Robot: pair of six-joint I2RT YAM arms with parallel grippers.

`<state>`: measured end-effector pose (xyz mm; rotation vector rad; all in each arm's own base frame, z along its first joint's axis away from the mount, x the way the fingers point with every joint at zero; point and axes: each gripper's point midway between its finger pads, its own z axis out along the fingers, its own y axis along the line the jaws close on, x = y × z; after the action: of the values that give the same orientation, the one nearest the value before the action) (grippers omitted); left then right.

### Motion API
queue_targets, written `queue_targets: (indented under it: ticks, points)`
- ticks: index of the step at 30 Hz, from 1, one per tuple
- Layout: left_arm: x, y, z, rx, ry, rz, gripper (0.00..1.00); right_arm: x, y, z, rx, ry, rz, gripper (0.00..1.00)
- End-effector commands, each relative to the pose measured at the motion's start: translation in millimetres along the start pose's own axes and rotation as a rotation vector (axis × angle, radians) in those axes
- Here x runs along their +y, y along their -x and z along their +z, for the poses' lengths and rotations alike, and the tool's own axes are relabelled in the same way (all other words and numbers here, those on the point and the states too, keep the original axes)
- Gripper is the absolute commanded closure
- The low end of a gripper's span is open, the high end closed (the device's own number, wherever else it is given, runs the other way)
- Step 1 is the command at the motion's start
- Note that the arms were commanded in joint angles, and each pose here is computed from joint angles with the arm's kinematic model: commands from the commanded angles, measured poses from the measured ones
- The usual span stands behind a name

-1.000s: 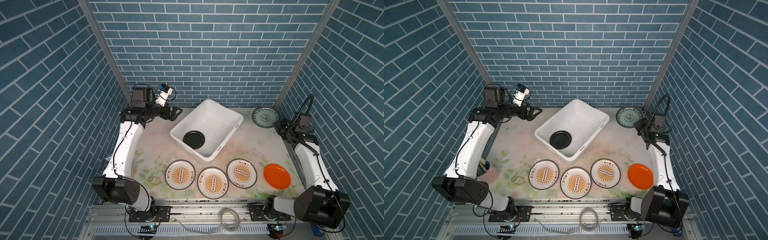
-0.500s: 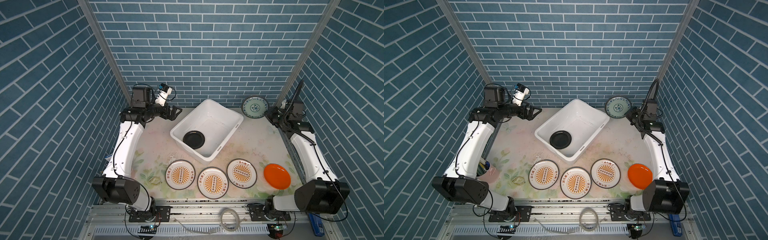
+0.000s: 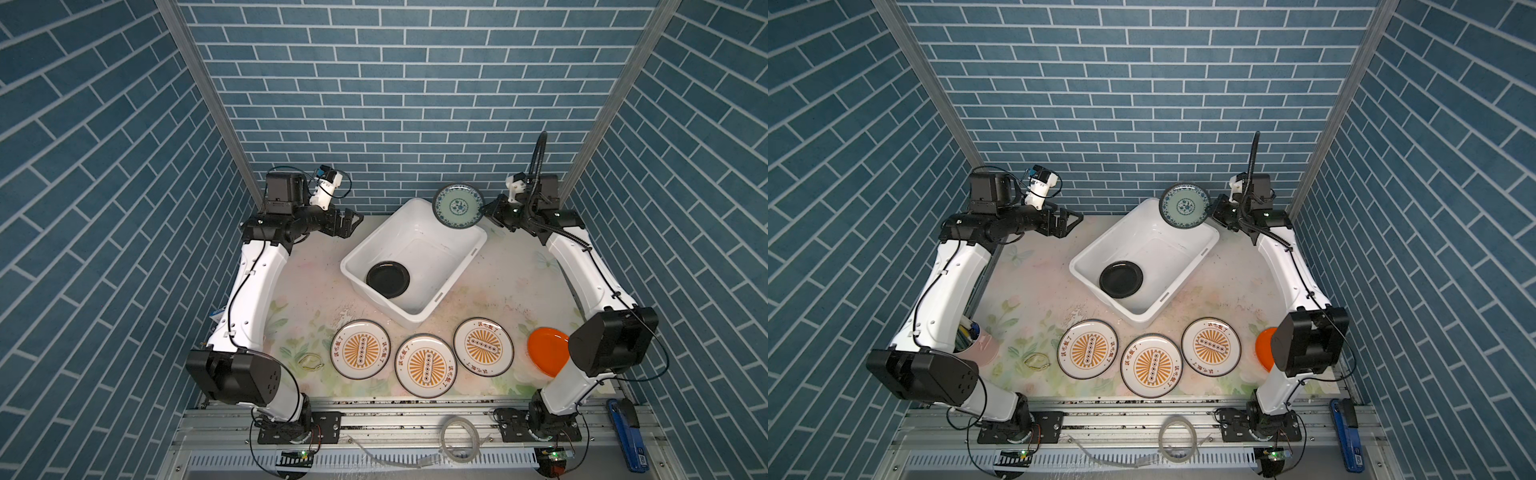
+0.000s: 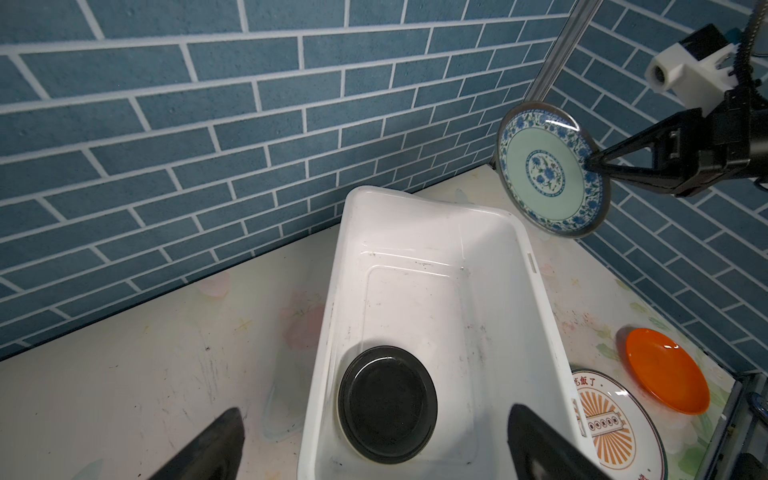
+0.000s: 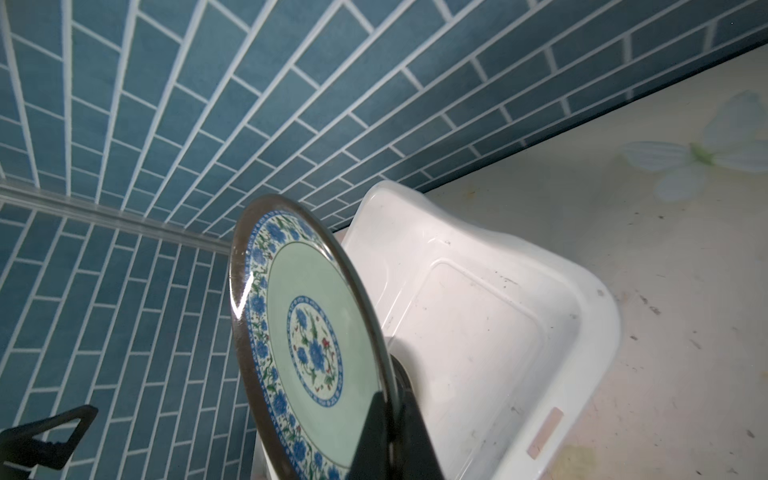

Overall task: Place the plates into the plastic bin on the countertop
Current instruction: 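Lift the floral plate and carry it over the white bin, then lower the floral plate onto the black plate inside the bin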

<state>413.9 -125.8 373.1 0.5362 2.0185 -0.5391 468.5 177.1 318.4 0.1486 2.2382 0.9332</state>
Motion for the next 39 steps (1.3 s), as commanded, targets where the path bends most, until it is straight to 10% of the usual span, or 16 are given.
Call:
queue_targets:
  ticks: [1, 39]
  points:
    - [0, 3, 0, -0.011, 0.006, 0.003, 0.0, 29, -26, 10, 0.12, 0.089, -0.078, 1.0]
    - [-1, 3, 2, -0.02, 0.001, 0.003, 0.0, 19, -166, 144, 0.546, 0.048, -0.273, 1.0]
